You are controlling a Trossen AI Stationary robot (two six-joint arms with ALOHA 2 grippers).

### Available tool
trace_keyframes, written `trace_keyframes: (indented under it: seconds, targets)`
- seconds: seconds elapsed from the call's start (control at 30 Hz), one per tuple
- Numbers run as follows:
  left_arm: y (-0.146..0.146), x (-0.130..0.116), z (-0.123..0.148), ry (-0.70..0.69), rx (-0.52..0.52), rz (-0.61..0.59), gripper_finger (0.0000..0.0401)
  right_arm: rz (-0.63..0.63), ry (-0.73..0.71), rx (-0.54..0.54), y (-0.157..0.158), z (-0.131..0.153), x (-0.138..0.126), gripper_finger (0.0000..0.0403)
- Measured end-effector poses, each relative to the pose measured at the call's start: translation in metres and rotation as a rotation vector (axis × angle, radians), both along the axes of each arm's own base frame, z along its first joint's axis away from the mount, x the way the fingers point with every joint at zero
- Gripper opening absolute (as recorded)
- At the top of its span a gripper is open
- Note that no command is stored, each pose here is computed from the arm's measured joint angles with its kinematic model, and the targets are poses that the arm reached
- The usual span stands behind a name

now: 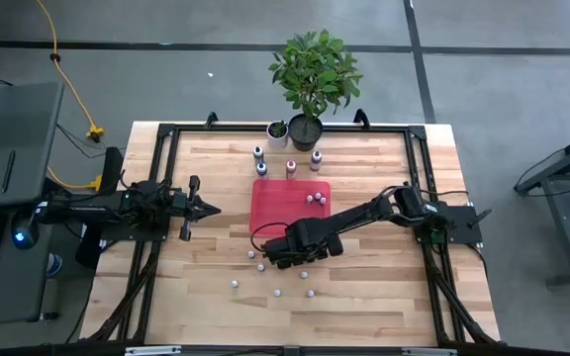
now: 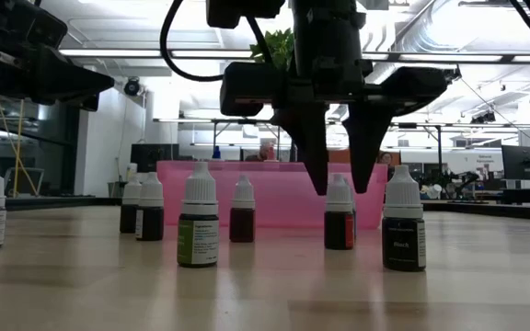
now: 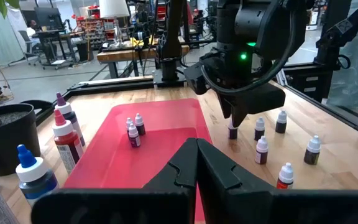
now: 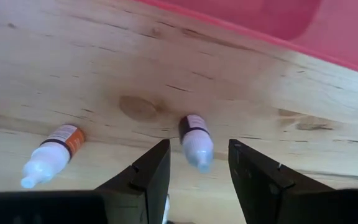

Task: Pick & Place food coloring
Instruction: Put the small blue food coloring bottle into the pink container

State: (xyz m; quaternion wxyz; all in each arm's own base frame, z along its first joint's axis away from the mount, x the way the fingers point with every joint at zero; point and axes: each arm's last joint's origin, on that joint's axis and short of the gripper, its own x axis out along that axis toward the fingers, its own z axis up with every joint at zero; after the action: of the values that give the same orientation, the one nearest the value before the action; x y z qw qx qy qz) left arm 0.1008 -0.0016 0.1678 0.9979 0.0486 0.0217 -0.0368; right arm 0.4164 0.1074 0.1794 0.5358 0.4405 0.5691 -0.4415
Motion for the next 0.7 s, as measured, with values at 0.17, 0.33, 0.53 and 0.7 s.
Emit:
trace_keyframes:
  seconds: [0.17, 0.33, 0.53, 0.7]
  targets:
    - [0.000, 0.000, 0.000, 0.000, 0.000, -0.001, 0.0000, -0.009, -0.015, 0.026, 0.001, -0.012, 0.000, 0.0152]
    - [0.000, 0.000, 0.000, 0.000, 0.000, 0.000, 0.0000, -0.006, -0.030, 0.035, 0.002, -0.018, 0.000, 0.0151]
    - [0.000, 0.000, 0.000, 0.000, 0.000, -0.001, 0.0000, 0.008, -0.022, 0.037, 0.002, -0.018, -0.001, 0.0151]
    - [0.000, 0.000, 0.000, 0.000, 0.000, 0.000, 0.0000, 0.021, -0.025, 0.033, 0.002, -0.018, -0.001, 0.0149]
